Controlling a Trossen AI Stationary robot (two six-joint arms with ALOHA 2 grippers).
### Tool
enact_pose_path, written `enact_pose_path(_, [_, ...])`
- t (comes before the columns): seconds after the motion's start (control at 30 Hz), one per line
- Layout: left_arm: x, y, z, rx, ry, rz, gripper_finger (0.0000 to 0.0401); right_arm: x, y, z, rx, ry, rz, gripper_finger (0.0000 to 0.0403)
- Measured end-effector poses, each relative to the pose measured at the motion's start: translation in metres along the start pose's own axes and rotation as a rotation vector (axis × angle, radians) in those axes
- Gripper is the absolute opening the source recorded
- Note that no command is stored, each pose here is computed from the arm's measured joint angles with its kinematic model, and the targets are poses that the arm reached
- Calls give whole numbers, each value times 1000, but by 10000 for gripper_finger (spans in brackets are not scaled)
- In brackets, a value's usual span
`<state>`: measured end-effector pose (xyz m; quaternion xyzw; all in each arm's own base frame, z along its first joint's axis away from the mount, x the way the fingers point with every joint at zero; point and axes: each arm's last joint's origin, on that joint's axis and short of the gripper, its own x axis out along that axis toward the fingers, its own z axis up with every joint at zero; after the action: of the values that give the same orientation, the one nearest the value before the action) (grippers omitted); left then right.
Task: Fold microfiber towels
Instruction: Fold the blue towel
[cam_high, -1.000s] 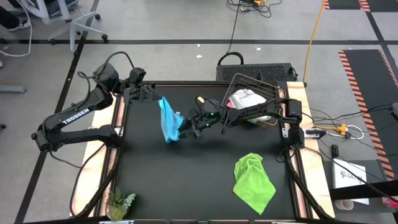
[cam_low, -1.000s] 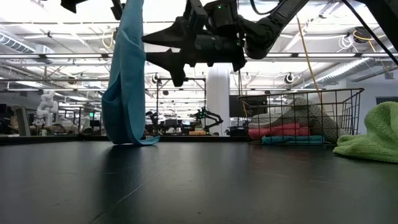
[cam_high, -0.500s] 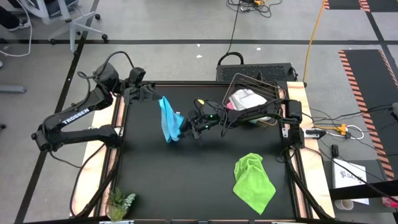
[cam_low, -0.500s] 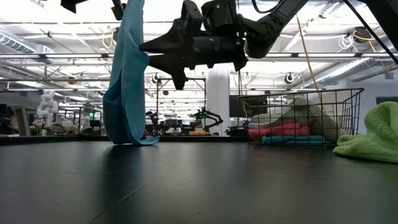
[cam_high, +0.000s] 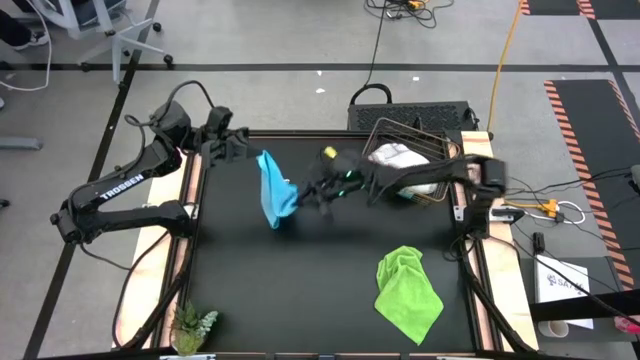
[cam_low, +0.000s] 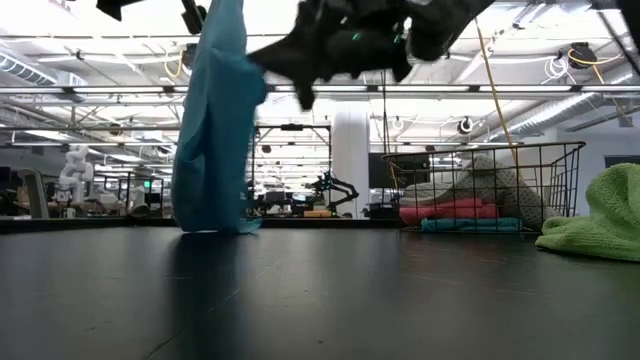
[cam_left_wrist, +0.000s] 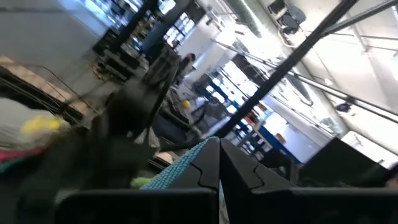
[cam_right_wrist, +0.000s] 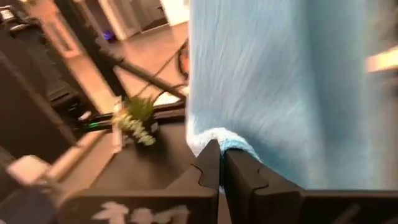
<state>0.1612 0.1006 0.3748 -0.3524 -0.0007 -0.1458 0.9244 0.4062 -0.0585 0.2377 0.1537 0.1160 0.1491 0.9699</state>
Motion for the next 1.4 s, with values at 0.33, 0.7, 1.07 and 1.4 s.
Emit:
enact_pose_path(0.33, [-10, 7, 8, 82, -102, 107, 3, -131, 19, 88, -193, -69, -205, 1])
enact_pose_path(0.7, [-40, 20, 25, 116, -271, 294, 5, -222, 9, 111, -217, -126, -483, 0])
enact_pose_path(1.07, [-67, 42, 36, 117, -337, 429, 3, -239, -43, 106, -237, -120, -616, 0])
enact_pose_path(1.4, [-66, 98, 37, 74, -262, 506, 4, -215, -89, 95, -278, -166, -590, 0])
